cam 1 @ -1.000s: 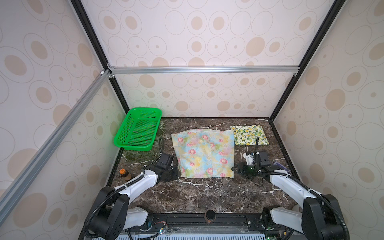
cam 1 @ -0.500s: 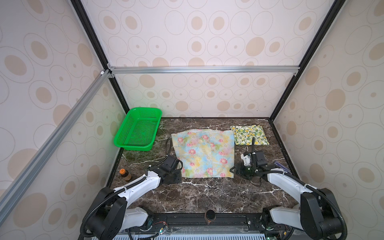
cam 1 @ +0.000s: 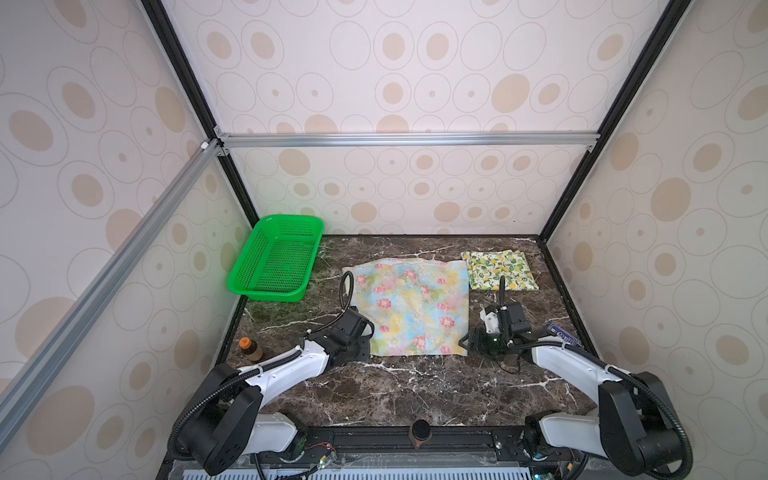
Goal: Fold and stack the skirts
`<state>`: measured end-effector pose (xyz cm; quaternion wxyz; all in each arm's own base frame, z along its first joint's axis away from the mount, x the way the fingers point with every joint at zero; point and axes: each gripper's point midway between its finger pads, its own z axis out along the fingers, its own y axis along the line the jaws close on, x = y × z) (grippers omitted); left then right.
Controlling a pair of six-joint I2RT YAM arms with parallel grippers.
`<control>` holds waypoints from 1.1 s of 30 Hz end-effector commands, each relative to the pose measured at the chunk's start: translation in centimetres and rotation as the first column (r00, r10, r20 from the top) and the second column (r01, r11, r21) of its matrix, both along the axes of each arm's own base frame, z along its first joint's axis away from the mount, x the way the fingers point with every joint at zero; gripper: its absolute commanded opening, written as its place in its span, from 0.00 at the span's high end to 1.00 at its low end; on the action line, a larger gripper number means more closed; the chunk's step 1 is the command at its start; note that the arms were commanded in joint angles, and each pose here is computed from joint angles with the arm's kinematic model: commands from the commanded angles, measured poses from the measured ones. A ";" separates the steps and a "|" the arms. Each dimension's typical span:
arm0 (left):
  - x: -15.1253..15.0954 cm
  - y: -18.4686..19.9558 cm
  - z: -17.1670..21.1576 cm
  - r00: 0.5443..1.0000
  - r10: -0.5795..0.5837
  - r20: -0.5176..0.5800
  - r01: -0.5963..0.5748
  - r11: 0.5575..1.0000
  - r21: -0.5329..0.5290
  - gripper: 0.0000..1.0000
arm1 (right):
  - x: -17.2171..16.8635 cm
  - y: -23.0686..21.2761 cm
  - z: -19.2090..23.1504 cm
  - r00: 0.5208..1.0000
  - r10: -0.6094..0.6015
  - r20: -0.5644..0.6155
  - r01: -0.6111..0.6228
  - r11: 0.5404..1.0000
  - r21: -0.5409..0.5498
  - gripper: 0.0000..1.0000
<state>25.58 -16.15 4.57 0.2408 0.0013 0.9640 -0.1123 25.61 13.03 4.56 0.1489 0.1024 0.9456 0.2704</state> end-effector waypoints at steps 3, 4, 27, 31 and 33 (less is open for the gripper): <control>1.7 -0.3 1.4 0.994 0.026 0.106 -0.025 1.000 -0.013 0.51 | 0.2 0.1 -1.4 1.000 0.001 -0.017 -0.001 1.000 -0.009 0.44; 1.9 -0.4 1.5 0.993 0.026 0.112 -0.025 1.000 -0.015 0.51 | 0.3 0.3 -1.5 1.000 0.001 -0.020 -0.001 1.000 -0.004 0.45; 9.8 0.9 16.9 0.931 0.140 0.336 -0.130 0.990 -0.053 1.00 | 5.9 2.6 15.9 0.954 0.102 0.282 -0.111 0.994 0.017 1.00; 11.1 4.1 24.1 0.880 0.211 0.426 -0.189 0.977 -0.095 1.00 | 6.2 2.9 21.9 0.917 0.116 0.383 -0.135 0.991 0.021 1.00; 11.7 5.7 27.4 0.842 0.248 0.480 -0.216 0.969 -0.122 1.00 | 6.0 3.5 23.4 0.909 0.110 0.402 -0.150 0.986 0.070 1.00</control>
